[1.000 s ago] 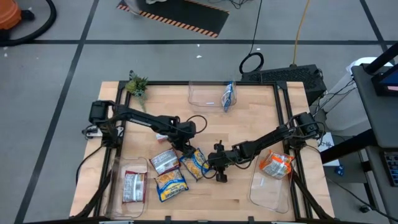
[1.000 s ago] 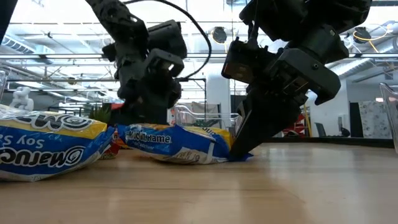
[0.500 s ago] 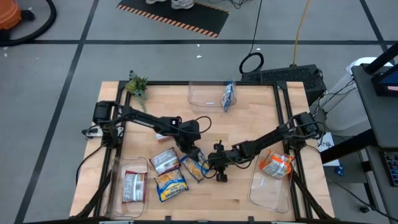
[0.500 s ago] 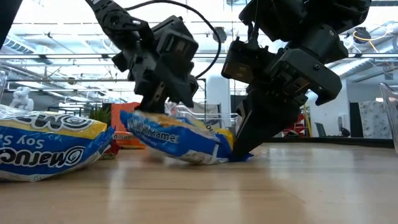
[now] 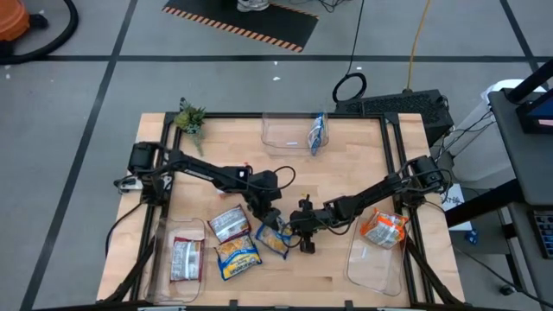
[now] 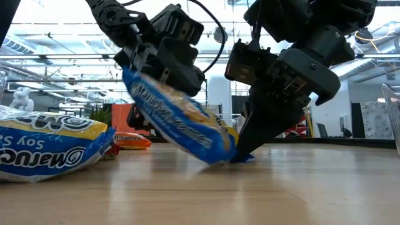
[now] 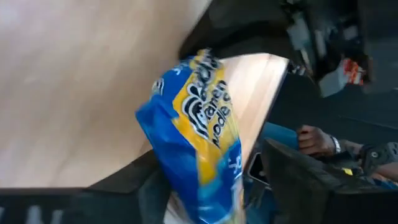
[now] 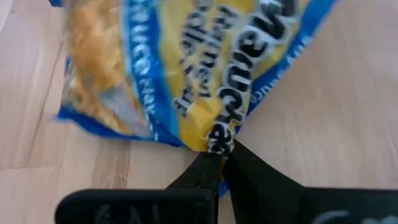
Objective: Sort Maruchan noodles
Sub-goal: Put the right blue noodle pack into the top transparent bin
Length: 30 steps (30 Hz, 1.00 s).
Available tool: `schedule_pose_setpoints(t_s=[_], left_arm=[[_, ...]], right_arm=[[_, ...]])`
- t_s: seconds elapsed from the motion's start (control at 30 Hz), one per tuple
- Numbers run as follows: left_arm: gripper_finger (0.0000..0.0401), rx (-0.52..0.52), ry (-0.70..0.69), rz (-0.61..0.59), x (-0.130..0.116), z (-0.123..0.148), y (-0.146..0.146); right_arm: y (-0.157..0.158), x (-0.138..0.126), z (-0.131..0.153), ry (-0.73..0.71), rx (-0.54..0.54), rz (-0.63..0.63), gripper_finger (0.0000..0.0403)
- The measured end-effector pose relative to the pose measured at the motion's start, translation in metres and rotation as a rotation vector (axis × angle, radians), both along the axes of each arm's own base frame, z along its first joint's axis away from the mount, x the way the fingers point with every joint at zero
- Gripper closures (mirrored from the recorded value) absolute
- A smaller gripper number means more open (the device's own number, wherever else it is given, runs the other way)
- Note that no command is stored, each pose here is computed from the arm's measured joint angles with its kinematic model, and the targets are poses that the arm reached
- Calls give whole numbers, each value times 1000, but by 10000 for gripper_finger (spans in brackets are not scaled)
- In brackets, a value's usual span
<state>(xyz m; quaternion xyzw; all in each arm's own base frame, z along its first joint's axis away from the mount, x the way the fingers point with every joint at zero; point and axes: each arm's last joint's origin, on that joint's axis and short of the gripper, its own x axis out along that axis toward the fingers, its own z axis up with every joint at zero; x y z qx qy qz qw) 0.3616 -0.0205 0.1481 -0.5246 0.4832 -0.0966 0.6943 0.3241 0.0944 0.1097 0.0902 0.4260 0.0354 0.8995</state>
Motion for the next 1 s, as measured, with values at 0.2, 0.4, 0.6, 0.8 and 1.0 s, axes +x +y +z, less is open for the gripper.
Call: schedule_pose_setpoints(t_s=[0.2,0.4,0.6,0.8,1.0], left_arm=[[245,-8,-7,-9,1,1,-10],[291,-16,7,0,1,1,-11],[294,-71,16,21,2,4,-7],[295,-130,-107,24,3,43,-2],[295,-82,-274,135,-9,94,25]], right_arm=[[0,0,0,-2,2,-10,397],[0,0,0,2,21,-34,397],[-2,-4,13,11,80,-110,373],[-11,-20,57,-20,95,-130,315],[-29,-53,107,-53,45,-240,276]])
